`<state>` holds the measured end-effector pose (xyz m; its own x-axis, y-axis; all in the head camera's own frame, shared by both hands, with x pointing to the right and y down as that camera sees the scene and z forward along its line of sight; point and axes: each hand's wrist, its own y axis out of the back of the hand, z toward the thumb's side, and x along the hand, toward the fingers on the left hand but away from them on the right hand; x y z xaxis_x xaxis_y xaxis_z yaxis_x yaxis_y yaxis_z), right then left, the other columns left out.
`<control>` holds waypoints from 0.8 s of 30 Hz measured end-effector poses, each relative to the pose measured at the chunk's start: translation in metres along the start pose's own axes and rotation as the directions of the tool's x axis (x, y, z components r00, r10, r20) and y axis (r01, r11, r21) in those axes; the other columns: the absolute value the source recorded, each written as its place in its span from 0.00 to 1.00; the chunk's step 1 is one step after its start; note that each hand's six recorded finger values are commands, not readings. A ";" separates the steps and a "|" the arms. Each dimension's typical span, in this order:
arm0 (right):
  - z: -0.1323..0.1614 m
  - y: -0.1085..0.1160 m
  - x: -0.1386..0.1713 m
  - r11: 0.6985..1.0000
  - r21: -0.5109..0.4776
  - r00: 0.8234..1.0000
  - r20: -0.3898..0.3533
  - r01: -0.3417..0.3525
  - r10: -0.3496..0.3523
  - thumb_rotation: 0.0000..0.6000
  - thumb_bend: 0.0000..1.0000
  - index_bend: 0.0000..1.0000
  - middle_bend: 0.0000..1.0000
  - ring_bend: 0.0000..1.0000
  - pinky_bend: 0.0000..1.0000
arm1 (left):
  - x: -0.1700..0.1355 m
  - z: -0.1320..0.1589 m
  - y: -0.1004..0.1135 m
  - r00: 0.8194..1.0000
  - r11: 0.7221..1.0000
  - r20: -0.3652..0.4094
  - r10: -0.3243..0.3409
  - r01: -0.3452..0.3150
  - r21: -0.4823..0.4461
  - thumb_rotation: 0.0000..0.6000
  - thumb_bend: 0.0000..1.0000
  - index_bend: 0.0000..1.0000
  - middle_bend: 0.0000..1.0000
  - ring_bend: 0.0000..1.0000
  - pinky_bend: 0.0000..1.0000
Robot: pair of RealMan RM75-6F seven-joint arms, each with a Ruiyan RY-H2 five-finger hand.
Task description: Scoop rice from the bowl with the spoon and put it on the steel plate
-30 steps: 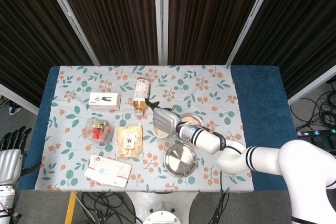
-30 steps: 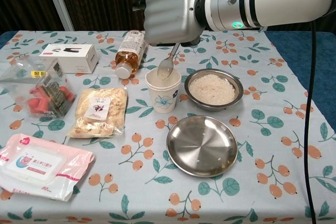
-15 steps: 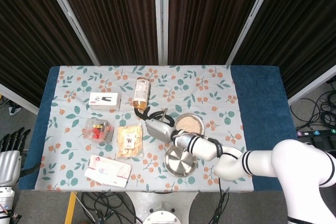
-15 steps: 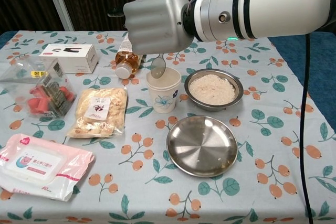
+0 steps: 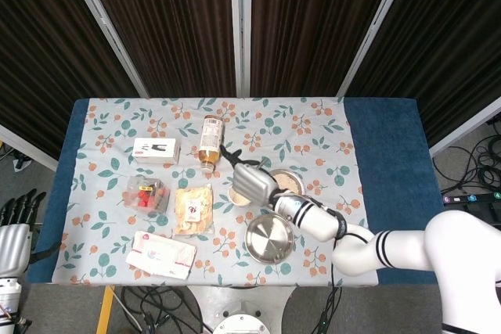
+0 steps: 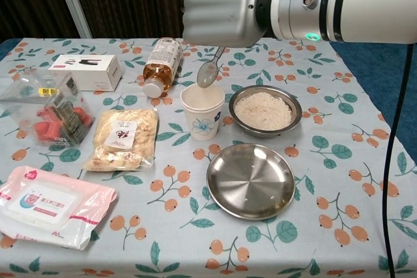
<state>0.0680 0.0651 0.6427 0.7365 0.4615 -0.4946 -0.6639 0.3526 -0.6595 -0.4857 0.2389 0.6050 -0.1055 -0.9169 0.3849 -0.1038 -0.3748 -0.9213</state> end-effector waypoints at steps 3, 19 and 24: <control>-0.005 -0.009 0.010 0.986 -0.167 0.999 0.039 -0.009 0.015 1.00 0.30 0.65 0.60 0.29 0.00 | 0.002 0.002 0.001 1.000 1.000 0.009 0.002 -0.002 0.005 1.00 0.00 0.13 0.15 0.10 0.08; 0.047 -0.050 0.088 0.583 -0.808 0.996 0.086 0.088 -0.032 1.00 0.22 0.65 0.60 0.24 0.00 | 0.012 0.017 0.011 0.999 1.000 0.045 0.011 -0.012 0.019 1.00 0.00 0.14 0.15 0.10 0.08; 0.082 -0.061 0.093 0.555 -0.825 0.994 0.104 0.109 -0.041 1.00 0.21 0.64 0.60 0.23 0.00 | 0.010 0.016 0.012 0.999 1.000 0.044 0.015 -0.015 0.017 1.00 0.00 0.13 0.15 0.10 0.08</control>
<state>0.1662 0.1535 0.6832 0.7453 0.5288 -0.4060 -0.1810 -0.4257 -0.8866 -0.4718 0.2225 0.5965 -0.0635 -0.9274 0.3687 -0.0849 -0.3630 -0.9279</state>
